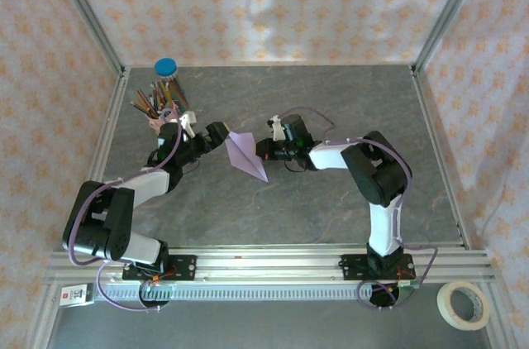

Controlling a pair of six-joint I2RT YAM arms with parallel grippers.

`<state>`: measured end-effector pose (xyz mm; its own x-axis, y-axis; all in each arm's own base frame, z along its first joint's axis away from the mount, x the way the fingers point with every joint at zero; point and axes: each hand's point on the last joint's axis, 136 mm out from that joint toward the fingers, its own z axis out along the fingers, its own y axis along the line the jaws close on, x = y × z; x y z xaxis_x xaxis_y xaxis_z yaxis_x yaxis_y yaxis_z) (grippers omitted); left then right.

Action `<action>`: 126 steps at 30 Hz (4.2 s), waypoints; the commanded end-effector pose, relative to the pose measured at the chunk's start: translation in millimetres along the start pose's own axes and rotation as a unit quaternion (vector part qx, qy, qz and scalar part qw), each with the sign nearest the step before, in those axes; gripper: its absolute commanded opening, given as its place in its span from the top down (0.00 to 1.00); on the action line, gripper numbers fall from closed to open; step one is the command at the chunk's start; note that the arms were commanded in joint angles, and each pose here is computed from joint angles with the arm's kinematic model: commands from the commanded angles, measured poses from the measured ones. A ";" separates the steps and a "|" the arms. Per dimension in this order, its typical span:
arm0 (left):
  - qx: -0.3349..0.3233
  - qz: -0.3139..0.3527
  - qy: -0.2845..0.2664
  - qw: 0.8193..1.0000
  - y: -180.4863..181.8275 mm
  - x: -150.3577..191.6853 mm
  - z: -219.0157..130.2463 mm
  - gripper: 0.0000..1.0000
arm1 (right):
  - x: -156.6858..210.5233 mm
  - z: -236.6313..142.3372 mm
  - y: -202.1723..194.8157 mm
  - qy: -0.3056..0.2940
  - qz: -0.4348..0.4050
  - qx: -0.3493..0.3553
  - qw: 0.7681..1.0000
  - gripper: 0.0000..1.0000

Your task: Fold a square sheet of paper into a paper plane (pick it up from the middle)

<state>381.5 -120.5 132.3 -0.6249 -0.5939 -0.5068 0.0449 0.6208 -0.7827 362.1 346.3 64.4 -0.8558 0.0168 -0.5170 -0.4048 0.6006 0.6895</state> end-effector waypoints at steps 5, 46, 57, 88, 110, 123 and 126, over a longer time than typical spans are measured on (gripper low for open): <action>0.140 -0.009 -0.007 0.990 -68.5 -14.2 -17.6 0.03 | -67.6 -60.9 72.0 -0.138 -0.016 -0.098 0.985 1.00; 0.316 0.014 0.086 0.945 -156.9 15.0 -18.8 0.68 | -91.5 -113.8 145.8 -0.163 0.064 -0.258 0.950 0.98; 0.296 0.031 0.074 0.952 -151.9 13.5 -17.5 0.85 | -94.2 -120.0 138.2 -0.179 0.060 -0.220 0.957 0.78; -0.336 0.439 0.077 0.830 -43.9 -9.0 38.3 0.89 | -97.3 -212.7 -1.5 -0.348 0.092 0.176 0.916 0.40; -0.454 0.513 0.107 0.721 27.7 50.2 65.1 0.89 | -89.2 -216.6 -34.3 -0.343 0.125 0.240 0.899 0.40; -0.455 0.506 0.127 0.722 45.2 81.8 69.4 0.81 | -89.6 -208.9 -38.5 -0.332 0.130 0.246 0.901 0.40; -0.443 0.495 0.136 0.735 46.1 90.4 71.9 0.77 | -89.3 -206.2 -38.4 -0.330 0.132 0.241 0.903 0.40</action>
<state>389.1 -178.4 34.7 -0.7547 0.4450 -0.4820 0.1357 0.8248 0.5489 383.1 155.4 185.0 -0.4635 0.5739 -0.6751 0.1016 0.7913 0.6030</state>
